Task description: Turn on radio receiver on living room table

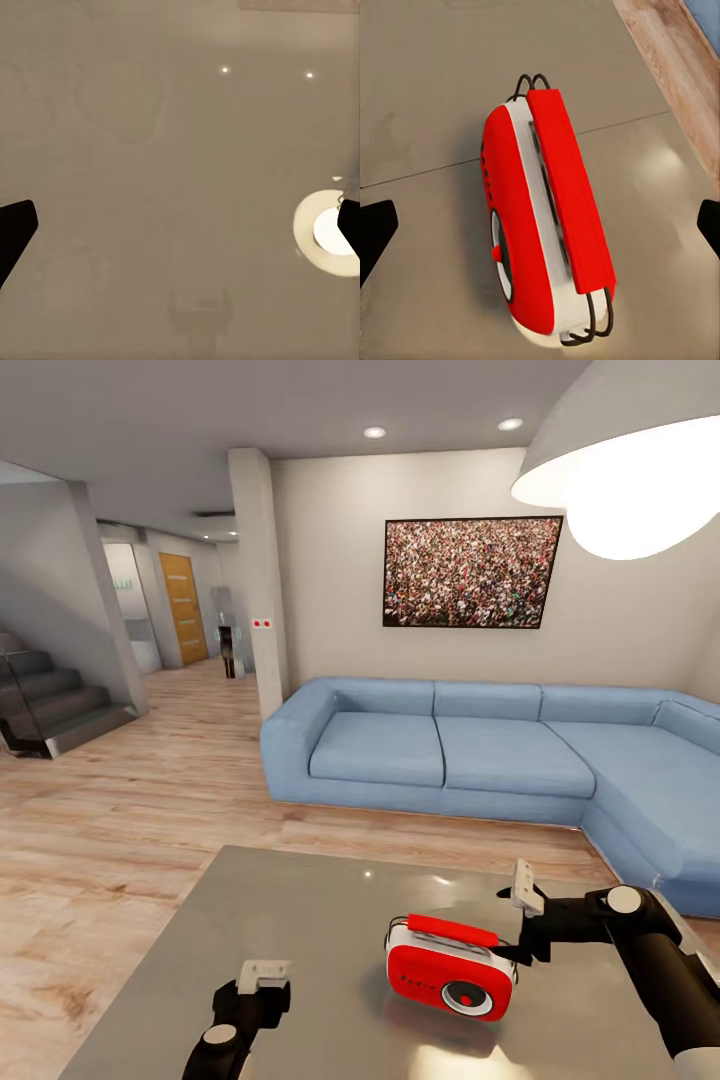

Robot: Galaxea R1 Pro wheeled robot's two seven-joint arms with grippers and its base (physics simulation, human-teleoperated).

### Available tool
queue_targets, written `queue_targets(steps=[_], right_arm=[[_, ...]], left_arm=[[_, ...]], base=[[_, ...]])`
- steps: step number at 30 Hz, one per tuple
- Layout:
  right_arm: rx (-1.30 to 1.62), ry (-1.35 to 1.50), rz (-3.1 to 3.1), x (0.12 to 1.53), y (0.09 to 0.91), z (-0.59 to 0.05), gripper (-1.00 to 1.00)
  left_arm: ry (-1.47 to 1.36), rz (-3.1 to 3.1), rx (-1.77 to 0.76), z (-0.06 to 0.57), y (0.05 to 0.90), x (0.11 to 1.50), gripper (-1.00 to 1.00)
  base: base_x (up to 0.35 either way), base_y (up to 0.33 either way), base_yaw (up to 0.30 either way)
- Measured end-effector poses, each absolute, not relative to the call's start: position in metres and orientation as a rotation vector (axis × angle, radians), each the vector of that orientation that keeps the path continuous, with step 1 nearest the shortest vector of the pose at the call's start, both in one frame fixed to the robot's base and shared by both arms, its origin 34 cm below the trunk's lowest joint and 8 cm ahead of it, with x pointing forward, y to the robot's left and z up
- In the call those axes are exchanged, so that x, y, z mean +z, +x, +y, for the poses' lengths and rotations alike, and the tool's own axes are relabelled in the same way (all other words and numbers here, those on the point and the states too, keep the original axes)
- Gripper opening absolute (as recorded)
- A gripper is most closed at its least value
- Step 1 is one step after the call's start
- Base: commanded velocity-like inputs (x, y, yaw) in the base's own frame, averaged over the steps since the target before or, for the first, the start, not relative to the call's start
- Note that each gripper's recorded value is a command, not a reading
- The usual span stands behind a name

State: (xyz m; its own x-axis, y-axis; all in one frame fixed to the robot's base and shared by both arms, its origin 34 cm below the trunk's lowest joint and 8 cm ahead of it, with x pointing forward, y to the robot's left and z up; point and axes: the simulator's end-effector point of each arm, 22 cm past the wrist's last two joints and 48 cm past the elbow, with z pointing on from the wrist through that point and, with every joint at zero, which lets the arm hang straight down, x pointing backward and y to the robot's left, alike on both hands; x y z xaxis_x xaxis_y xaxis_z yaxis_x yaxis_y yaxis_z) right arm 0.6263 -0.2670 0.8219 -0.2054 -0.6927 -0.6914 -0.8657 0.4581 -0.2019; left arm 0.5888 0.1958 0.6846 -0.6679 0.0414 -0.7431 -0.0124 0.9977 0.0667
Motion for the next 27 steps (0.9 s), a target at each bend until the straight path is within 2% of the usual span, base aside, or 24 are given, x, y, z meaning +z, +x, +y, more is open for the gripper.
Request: queue_targets(steps=[8,16,27], right_arm=[[0.238,-1.232,1.966,0.828,0.638,-0.281,1.00],[-0.032,-0.973,1.980,0.837,0.685,-0.333,1.00],[-0.010,-0.868,2.040,0.840,0.724,-0.345,1.00]], left_arm=[[0.020,2.299,0.083,0.196,0.589,0.685,1.00],[0.018,2.285,0.082,0.196,0.591,0.687,1.00],[0.012,2.231,0.083,0.198,0.599,0.696,1.00]], base=[[0.000,0.000,0.000],[0.000,0.000,0.000],[0.000,0.000,0.000]])
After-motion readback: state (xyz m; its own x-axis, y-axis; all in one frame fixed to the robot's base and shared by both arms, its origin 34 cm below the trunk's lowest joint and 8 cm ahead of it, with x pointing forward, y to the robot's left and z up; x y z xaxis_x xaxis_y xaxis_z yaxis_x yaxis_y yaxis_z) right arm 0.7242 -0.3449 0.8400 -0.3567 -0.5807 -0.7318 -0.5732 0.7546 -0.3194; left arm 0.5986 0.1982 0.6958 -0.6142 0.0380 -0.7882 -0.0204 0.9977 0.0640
